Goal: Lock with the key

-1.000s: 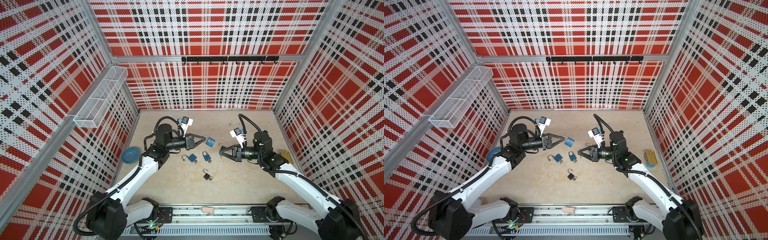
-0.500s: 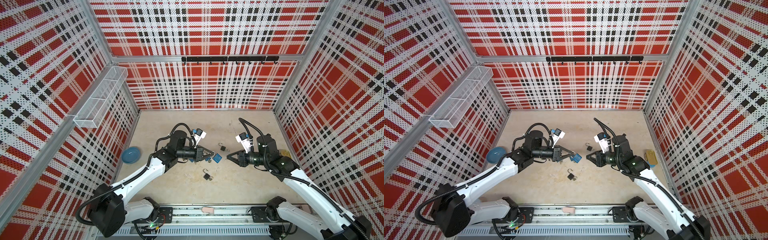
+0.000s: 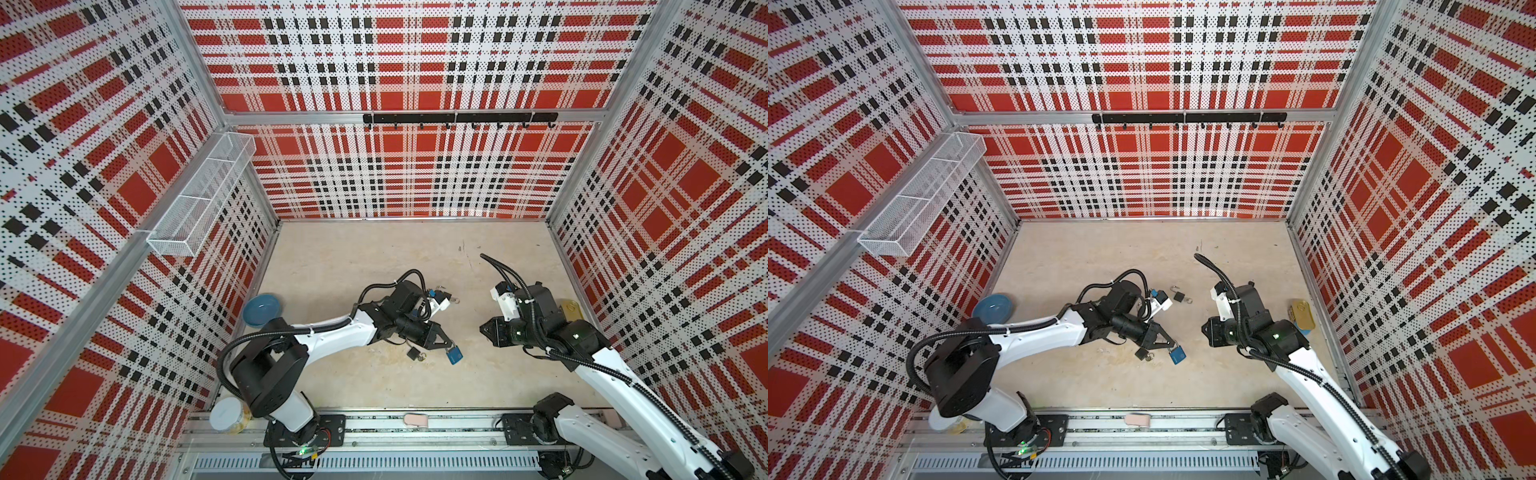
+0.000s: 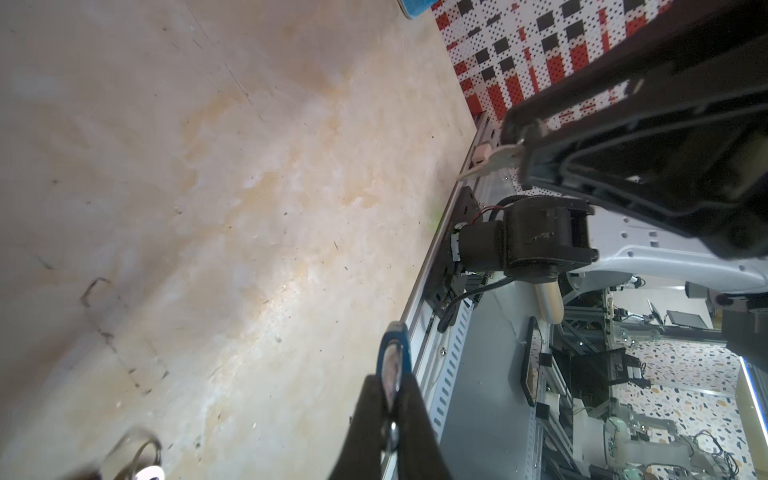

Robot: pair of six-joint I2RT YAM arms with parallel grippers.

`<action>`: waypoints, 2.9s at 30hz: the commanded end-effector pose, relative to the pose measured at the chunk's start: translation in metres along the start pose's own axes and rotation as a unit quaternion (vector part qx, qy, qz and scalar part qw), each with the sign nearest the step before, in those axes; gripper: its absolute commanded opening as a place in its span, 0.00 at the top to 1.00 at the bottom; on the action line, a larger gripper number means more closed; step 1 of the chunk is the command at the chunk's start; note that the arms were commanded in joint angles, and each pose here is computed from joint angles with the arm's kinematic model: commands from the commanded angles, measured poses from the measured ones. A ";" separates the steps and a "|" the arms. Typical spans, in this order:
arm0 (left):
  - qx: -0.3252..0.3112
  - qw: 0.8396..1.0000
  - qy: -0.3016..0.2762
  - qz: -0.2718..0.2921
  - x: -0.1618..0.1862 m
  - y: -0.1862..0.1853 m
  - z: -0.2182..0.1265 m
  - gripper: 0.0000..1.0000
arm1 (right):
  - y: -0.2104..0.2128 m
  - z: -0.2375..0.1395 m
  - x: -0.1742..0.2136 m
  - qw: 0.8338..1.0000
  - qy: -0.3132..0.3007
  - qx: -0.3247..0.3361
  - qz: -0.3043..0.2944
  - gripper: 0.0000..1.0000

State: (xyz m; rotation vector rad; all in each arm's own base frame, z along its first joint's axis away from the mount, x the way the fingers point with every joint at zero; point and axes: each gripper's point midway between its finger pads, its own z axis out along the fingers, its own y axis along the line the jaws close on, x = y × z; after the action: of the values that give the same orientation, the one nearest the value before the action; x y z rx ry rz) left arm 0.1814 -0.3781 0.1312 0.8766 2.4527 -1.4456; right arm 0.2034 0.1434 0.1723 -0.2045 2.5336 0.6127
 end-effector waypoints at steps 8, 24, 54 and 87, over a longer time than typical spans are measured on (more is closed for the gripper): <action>0.018 0.999 0.028 0.019 -0.013 0.007 0.039 1.00 | -0.014 -0.023 -0.018 0.997 -0.041 0.060 0.012 1.00; -0.015 0.996 0.087 0.000 -0.015 0.044 0.078 1.00 | -0.018 -0.009 -0.009 0.998 -0.025 0.058 0.026 1.00; -0.089 0.996 -0.012 -0.028 -0.053 0.066 0.019 0.48 | -0.014 0.045 0.010 0.997 -0.009 0.014 0.072 1.00; -0.109 0.985 -0.121 -0.057 -0.063 0.069 -0.063 0.47 | -0.042 0.087 0.065 0.992 0.055 0.083 0.078 1.00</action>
State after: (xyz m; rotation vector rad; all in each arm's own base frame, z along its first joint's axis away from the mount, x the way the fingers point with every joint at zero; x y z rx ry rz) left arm 0.2764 -0.3250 0.1321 0.4973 2.4842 -1.2034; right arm 0.2008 0.1512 0.0569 -0.0135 2.7116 0.4905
